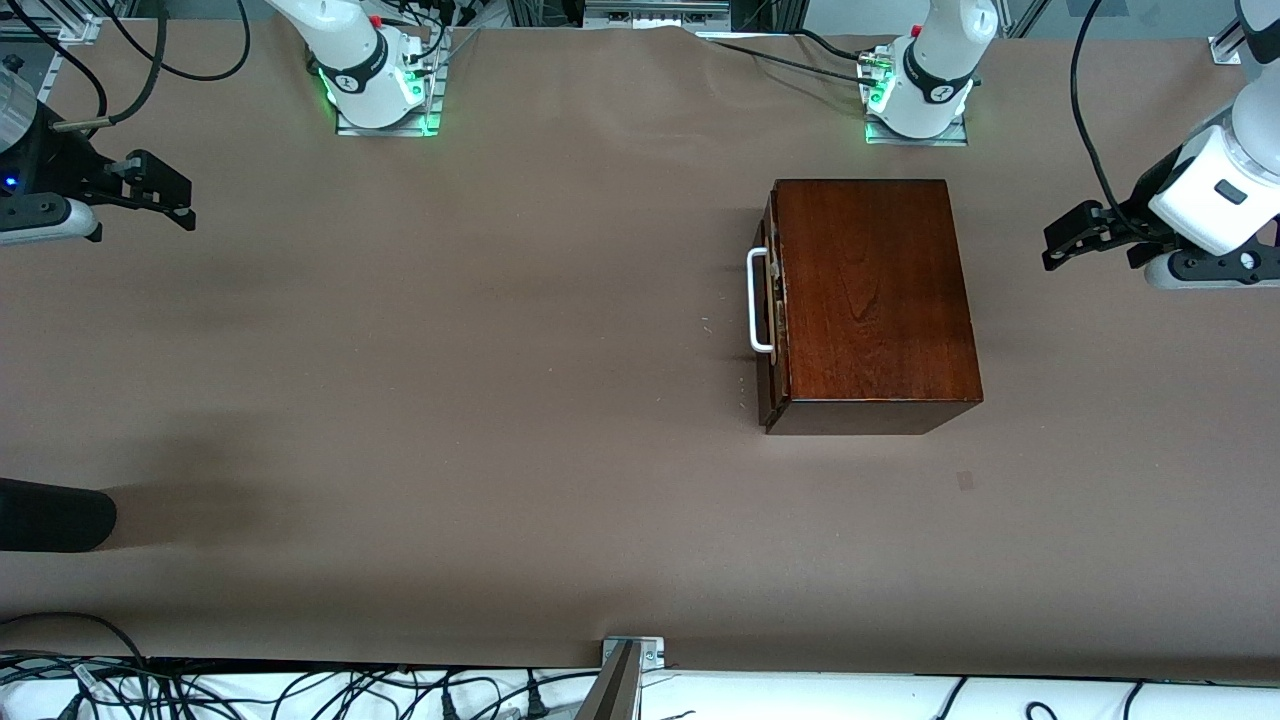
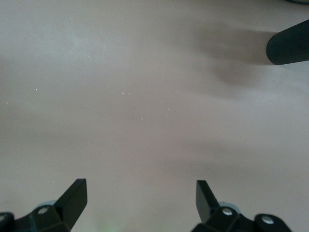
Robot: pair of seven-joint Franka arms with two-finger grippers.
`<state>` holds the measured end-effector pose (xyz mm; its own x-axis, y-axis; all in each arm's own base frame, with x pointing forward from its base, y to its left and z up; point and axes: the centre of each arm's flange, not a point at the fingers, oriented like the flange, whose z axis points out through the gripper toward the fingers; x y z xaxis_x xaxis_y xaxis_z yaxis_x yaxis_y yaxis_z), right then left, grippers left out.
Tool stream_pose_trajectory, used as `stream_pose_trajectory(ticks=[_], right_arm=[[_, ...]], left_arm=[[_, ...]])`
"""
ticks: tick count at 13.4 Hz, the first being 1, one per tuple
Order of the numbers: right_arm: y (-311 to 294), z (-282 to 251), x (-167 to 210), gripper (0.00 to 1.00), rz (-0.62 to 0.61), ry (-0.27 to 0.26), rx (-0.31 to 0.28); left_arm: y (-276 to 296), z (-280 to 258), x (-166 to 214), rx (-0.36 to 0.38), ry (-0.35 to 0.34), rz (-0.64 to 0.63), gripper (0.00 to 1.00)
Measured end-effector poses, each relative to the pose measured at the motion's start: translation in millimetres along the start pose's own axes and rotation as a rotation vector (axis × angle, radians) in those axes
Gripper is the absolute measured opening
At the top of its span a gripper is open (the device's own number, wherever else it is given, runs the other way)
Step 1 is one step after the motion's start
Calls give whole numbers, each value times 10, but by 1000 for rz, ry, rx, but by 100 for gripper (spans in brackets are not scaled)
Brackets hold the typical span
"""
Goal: Open drawer, take yellow block, close drawer
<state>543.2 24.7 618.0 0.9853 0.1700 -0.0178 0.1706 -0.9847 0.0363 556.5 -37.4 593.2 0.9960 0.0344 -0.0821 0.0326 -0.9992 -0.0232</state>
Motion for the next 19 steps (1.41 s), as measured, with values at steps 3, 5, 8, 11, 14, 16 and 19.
stream_pose_trajectory(ticks=[3,5,8,11,14,16,19], right_arm=[[0,-1,1,100,0,1,0],[-1,-2,2,100,0,2,0],[-5,-4,3,100,-1,2,0],[-5,-6,3,100,-1,3,0],[-5,-7,3,100,-1,3,0],[-5,-9,3,100,-1,3,0],[-4,-9,3,100,-1,3,0]], left_arm=[[24,63,-43,1,-54,4,100],[174,146,-37,-23,-86,32,100],[761,315,-48,-18,-119,128,100],[1579,509,-57,-15,-119,175,100],[2412,839,-14,-32,-93,145,100],[2872,1147,-49,-37,-93,124,100],[3210,1611,-52,5,-102,120,100]])
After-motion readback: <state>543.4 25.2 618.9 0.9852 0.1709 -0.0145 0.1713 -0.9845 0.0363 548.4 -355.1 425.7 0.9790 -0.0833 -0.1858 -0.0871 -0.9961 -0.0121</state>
